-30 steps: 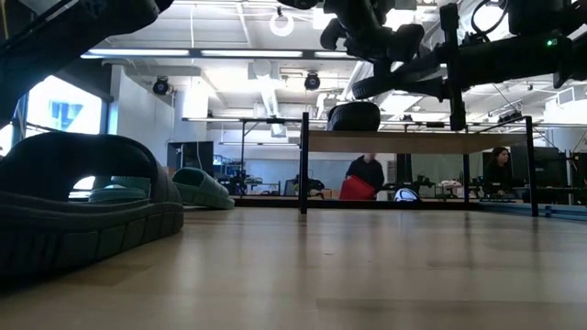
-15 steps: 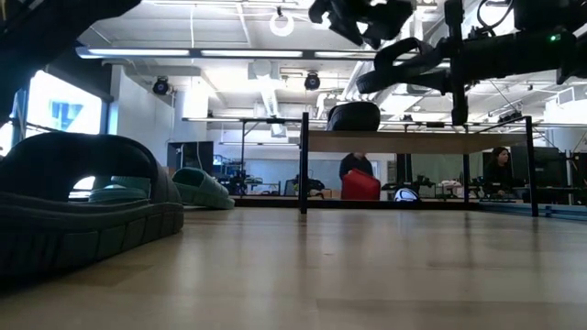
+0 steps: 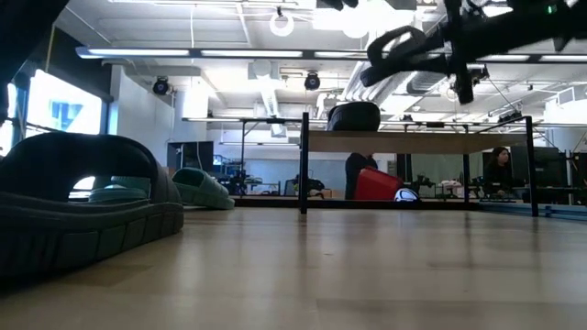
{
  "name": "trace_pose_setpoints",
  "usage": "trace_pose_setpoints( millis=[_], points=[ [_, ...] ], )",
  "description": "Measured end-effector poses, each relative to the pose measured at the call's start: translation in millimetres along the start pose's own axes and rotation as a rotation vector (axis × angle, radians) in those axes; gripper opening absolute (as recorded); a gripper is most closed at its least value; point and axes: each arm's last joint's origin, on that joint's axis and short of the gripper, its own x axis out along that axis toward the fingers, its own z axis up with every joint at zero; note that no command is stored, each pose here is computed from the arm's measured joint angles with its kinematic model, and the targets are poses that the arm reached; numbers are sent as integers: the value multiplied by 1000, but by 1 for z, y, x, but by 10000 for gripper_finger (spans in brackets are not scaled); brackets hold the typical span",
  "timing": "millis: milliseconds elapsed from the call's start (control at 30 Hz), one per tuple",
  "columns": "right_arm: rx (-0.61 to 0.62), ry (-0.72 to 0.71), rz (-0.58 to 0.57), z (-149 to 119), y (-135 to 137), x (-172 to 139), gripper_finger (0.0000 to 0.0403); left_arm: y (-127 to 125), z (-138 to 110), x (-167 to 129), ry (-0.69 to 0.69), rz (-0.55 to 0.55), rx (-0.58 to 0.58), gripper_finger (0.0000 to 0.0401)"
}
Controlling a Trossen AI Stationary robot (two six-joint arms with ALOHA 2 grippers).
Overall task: Pick and place slides into the shelf
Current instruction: Put the black slipper on the shelf
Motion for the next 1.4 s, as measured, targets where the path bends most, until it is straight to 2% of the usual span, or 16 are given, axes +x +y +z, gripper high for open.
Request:
trace_pose_setpoints(
  millis=[133,300,433,533,667,800,1000,1167,1267,1400],
  points=[
    [-72,137,-87,27,21,-6,37,2,-5,-8,46,-86,41,159],
    [-115,211,-159,68,50,-29,37,2,-13,-15,121,-217,89,140],
    [-83,261,-214,92,64,-50,37,-1,-16,-15,146,-318,97,126],
    [-22,324,-217,100,66,-52,37,-3,-17,-16,150,-388,98,116],
    [64,453,-223,99,53,-35,37,-5,-18,-17,159,-451,122,102],
    [113,515,-255,99,35,-23,37,-5,-23,-18,201,-492,134,90],
    [164,500,-271,104,17,-23,37,-8,-28,-18,246,-569,138,72],
    [249,542,-304,90,-11,-19,37,-11,-27,-18,234,-651,141,56],
    [253,523,-253,87,-21,-15,37,-11,-27,-18,226,-657,156,48],
    [315,523,-217,80,-35,-9,37,-12,-29,-19,231,-703,177,40]
  ],
)
